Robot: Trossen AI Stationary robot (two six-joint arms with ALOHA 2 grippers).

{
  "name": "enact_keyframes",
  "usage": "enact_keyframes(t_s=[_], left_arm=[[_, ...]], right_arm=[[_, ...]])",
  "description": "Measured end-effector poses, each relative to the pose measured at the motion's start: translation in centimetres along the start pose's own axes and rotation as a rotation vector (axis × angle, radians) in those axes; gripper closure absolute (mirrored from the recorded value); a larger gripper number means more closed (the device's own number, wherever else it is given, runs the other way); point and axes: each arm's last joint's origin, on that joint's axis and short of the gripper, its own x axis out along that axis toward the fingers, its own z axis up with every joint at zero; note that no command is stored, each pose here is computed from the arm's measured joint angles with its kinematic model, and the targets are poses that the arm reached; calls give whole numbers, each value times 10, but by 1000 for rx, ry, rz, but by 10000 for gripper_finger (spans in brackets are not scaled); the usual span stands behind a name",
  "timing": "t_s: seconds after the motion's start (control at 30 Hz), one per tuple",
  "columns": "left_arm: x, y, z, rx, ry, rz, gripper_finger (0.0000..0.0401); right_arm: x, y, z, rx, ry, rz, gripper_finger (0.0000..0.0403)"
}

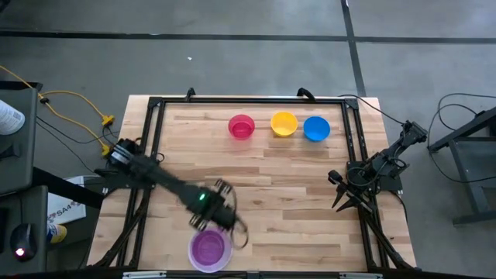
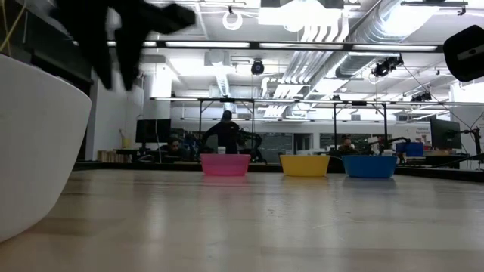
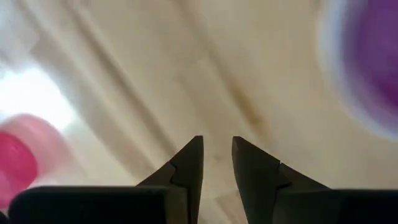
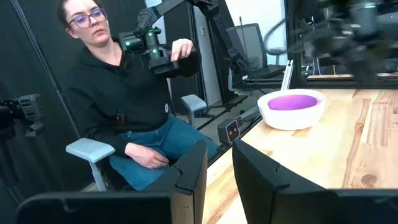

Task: Nest bowls inside each other
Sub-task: Stack the red bowl on top of the purple bowl

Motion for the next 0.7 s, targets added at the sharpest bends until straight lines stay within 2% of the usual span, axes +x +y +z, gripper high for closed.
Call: enact_keyframes(t_s=[0.17,0.43,0.7], left_arm=[[19,59,-15,-125,50,-9,318],[41,132,-45,-282,4,-138,318],[52,190,-71,-334,-109,-65,318]], right_arm=[[0,0,0,0,0,0,332],[0,0,0,0,0,0,332],[0,0,0,0,0,0,332]])
